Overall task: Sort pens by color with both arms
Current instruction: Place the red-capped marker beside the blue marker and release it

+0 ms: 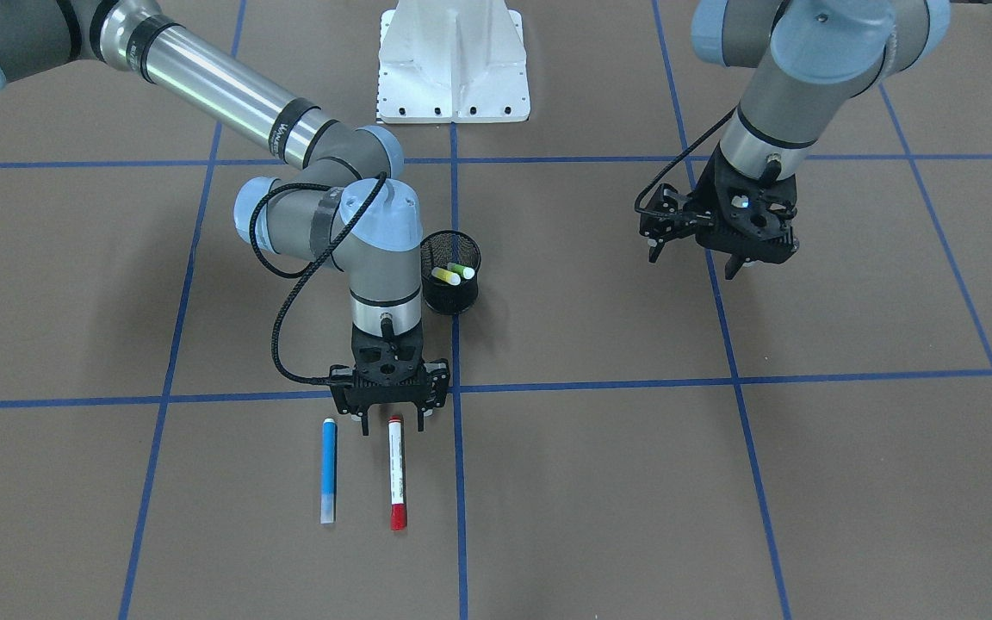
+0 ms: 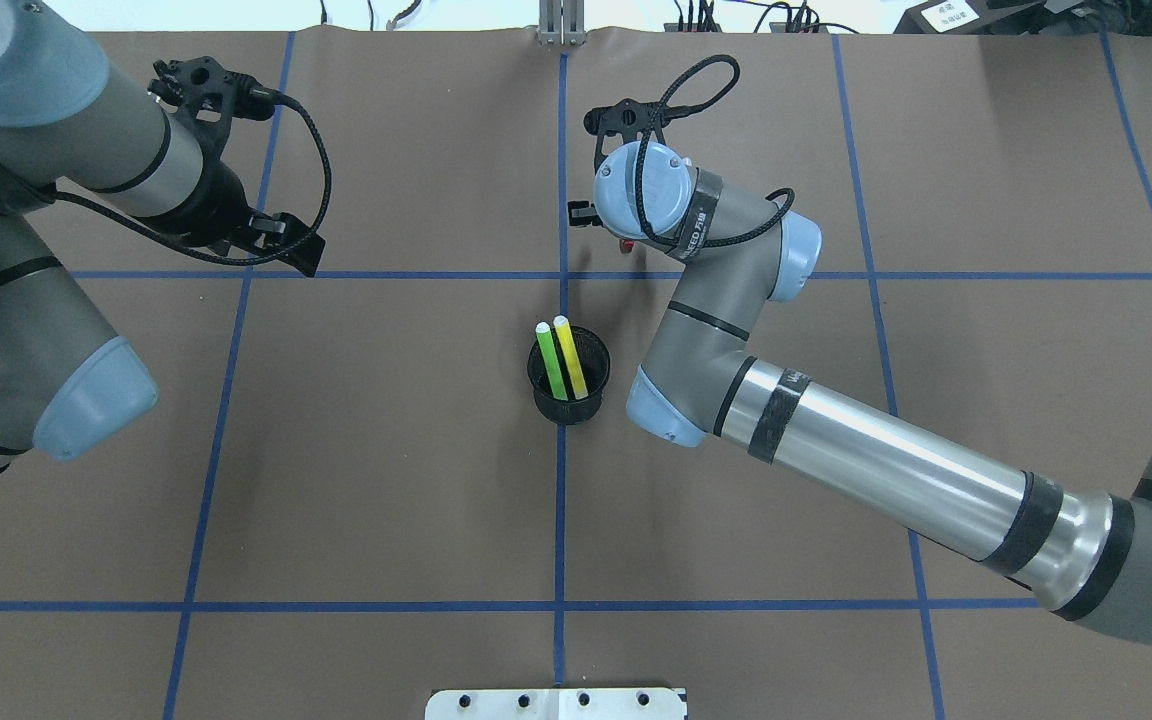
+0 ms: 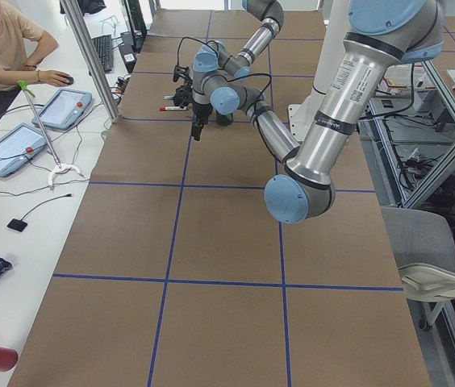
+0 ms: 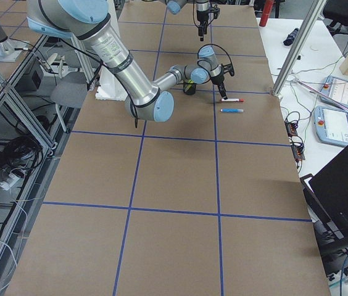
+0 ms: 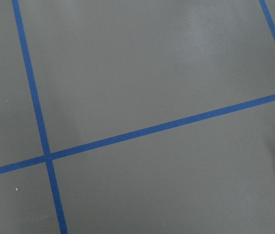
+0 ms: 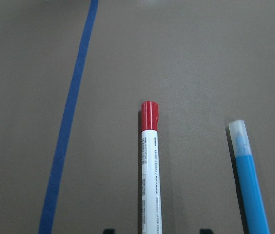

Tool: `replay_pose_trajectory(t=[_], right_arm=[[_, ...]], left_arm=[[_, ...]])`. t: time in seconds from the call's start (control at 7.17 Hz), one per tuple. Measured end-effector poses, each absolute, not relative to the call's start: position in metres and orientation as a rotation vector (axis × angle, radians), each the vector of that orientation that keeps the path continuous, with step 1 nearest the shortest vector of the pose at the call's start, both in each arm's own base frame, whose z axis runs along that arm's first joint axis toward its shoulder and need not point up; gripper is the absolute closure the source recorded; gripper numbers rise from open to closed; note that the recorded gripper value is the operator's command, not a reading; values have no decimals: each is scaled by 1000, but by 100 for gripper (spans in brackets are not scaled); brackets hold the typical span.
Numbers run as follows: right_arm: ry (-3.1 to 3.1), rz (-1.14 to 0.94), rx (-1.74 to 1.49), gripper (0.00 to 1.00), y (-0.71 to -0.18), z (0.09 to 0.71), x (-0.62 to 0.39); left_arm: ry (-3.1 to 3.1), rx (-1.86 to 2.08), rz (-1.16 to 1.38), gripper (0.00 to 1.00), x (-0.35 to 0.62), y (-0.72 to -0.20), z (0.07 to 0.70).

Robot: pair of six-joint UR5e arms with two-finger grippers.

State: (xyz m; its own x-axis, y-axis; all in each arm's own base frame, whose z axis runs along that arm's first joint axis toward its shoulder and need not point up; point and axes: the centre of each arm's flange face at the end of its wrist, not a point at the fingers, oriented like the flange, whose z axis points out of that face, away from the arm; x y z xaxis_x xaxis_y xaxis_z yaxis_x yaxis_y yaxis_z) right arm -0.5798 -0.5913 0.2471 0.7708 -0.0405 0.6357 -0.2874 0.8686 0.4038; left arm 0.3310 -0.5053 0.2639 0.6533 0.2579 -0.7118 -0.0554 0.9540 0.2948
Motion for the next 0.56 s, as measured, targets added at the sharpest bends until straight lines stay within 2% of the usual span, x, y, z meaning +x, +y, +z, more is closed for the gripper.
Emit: replay_pose_trajectory(t=[0.56], right_arm=[[-768,139,375,1,-635,242,-514]], left_arm=[[911,195,8,1,356,-497,234]])
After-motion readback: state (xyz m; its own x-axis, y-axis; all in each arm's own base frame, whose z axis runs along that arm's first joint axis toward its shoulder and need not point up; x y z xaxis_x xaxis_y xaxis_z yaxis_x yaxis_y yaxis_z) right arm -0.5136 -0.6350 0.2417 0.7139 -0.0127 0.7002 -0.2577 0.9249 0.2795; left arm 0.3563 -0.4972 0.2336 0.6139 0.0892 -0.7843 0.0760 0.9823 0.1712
